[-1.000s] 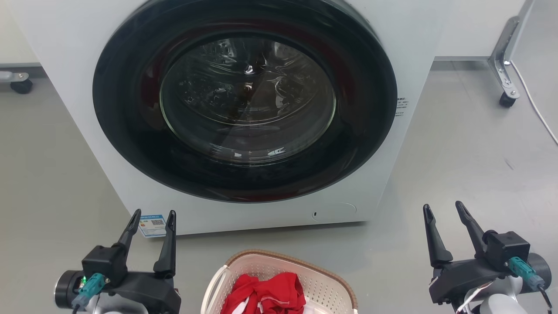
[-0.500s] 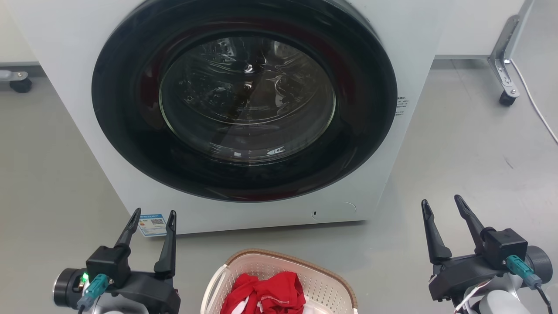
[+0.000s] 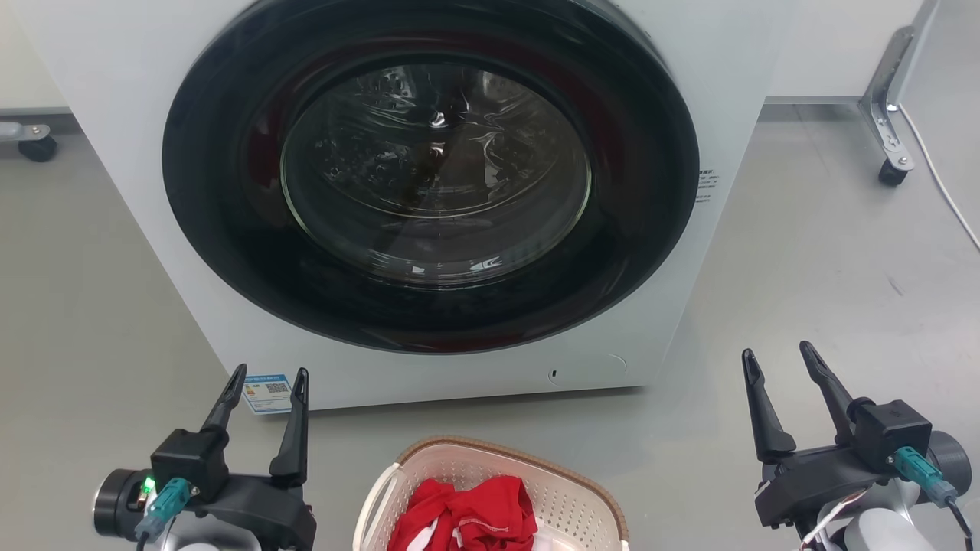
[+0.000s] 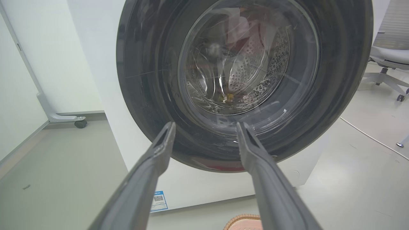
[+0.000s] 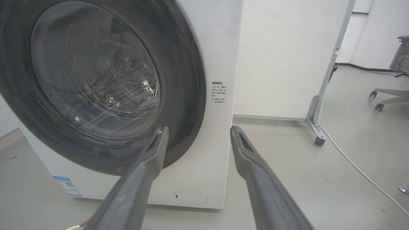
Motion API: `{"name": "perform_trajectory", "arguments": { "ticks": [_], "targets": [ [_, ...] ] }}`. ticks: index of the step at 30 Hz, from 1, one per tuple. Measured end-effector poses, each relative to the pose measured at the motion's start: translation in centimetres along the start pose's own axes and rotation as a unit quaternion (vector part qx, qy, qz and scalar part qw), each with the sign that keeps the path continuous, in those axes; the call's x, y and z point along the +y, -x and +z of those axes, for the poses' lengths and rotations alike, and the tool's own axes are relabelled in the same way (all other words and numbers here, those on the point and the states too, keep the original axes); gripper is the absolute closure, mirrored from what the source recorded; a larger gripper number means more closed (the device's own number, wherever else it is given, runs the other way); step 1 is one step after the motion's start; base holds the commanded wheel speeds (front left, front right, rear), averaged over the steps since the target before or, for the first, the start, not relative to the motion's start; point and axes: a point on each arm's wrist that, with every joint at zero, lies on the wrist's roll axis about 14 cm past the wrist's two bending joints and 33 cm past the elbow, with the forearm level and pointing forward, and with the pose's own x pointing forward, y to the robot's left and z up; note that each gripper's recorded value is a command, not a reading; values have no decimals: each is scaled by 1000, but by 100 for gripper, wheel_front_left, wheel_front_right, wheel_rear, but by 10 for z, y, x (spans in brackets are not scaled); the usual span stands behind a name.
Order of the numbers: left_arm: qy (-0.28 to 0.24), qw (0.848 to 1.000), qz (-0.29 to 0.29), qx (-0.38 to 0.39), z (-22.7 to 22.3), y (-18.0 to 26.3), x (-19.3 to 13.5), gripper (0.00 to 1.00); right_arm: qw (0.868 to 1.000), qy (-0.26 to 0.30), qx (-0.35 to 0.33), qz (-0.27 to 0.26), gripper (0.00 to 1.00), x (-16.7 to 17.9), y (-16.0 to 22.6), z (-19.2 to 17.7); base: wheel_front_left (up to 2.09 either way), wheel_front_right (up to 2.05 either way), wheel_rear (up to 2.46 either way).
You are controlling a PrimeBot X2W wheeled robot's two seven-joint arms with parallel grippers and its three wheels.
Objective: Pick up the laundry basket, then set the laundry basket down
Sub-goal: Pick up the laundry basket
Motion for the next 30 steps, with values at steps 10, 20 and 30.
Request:
{"name": "perform_trajectory", "arguments": {
  "ticks": [10,20,30],
  "targets": [
    [7,1000,-5,17,-14,-7,-3,0,1000,-16,9,-5,0,-1,-6,-10,0,0,0],
    [17,999,-9,48,-38,-29,-4,0,999,-38,27,-9,0,-2,-23,-31,0,0,0],
    [30,992,-29,118,-88,-51,-12,0,997,-54,53,-7,0,0,-47,-62,0,0,0]
  ]
}}
